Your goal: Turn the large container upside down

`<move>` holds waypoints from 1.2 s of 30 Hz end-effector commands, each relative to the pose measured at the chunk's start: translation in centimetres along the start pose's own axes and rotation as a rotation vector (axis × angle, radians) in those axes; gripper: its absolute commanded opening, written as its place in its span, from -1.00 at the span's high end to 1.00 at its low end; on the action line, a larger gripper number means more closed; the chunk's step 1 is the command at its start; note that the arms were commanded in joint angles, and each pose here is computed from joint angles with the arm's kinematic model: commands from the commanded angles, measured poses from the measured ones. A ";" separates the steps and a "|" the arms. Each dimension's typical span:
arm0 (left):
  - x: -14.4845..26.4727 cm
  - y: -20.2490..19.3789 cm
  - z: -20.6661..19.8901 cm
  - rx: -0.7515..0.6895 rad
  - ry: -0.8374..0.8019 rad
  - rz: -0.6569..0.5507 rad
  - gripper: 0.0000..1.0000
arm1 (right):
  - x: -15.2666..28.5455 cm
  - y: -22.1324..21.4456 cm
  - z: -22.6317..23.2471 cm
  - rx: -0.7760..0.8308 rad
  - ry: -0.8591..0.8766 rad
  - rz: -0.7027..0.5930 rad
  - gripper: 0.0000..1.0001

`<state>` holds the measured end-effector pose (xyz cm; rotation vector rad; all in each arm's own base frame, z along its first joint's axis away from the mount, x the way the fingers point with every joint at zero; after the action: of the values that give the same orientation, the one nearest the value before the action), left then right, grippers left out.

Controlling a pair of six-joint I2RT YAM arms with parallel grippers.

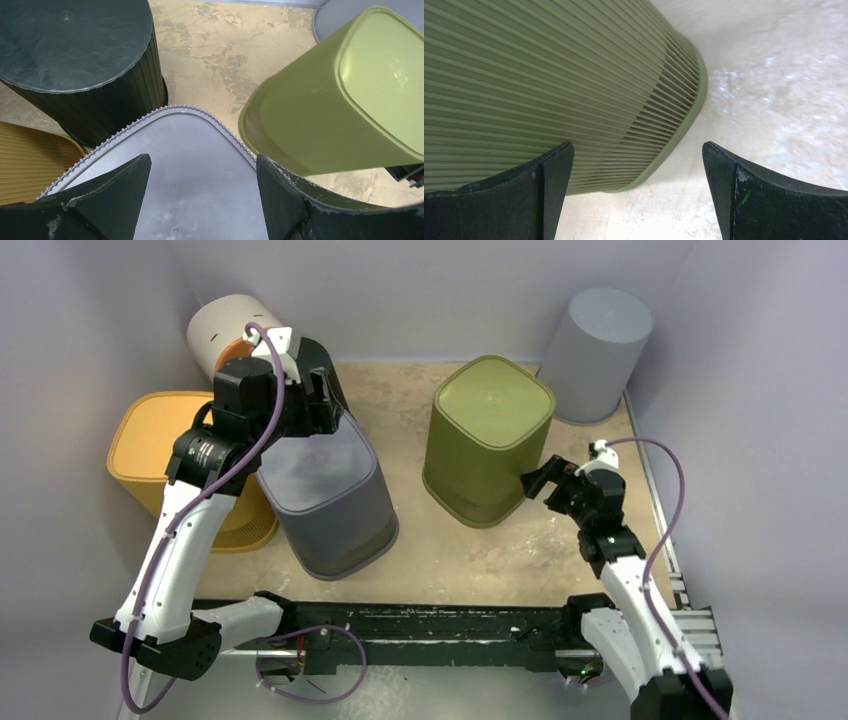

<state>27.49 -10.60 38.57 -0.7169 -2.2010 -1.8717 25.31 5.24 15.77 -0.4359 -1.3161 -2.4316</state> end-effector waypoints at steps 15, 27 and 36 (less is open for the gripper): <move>0.9 0.6 -0.4 -0.041 -0.040 -0.041 -0.49 | -13.2 10.1 12.6 0.156 0.089 -0.174 -1.00; -1.0 -2.9 3.1 -0.086 0.142 -0.001 -0.49 | -6.0 15.0 17.1 0.458 -0.022 -0.207 -1.00; -1.0 -3.3 3.5 -0.063 0.165 -0.011 -0.49 | -1.0 18.2 22.0 0.606 0.066 -0.291 -1.00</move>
<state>27.48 -8.48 33.66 -0.6312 -2.0284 -1.9225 38.06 15.65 36.95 -0.0607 -1.9645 -2.1225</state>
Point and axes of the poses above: each gripper's point midway between its finger pads, its own x axis back along the fingers, its own z axis along the line the jaws close on, y = z × x, the point moved 3 cm from there along x, back along the fingers, and after that the axes turned 3 degrees about -x, right-handed, at the moved point
